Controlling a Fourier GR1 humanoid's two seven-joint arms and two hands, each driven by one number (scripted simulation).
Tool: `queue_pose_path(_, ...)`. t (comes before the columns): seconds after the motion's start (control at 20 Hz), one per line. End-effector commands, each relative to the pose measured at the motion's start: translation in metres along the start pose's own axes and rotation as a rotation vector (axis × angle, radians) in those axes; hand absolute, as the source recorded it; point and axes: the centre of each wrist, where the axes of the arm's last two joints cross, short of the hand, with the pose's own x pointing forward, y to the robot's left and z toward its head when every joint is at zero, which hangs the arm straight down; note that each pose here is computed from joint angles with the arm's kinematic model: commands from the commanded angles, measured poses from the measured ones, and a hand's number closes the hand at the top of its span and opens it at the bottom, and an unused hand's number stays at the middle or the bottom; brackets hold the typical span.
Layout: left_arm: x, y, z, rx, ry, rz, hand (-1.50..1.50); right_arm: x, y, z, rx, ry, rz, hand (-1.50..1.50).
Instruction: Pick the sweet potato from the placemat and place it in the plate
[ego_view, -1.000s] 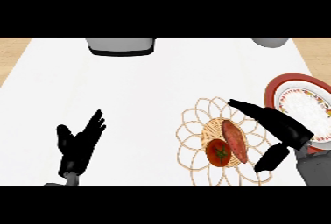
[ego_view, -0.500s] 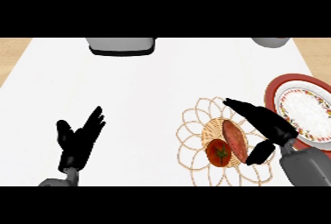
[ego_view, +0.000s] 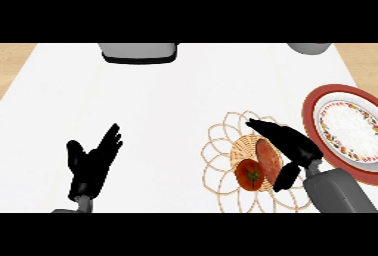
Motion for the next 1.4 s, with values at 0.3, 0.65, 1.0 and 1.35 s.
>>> queue_pose_path(0.3,0.016,-0.001,-0.016,0.008,-0.017,0.014,0.00,-0.007,0.006,-0.014,0.013,-0.060,0.152,1.50)
queue_pose_path(0.65,-0.023,0.013,0.003,0.042,0.012,-0.002,0.00,0.028,0.059,0.021,-0.137,0.094,0.085,1.50)
queue_pose_path(1.0,-0.013,0.018,0.004,0.044,-0.006,0.014,0.00,0.099,0.090,0.065,-0.527,0.133,-0.042,1.50)
queue_pose_path(1.35,0.000,0.013,0.004,0.038,0.019,0.004,0.00,0.125,0.088,0.120,-0.895,0.124,-0.085,1.50)
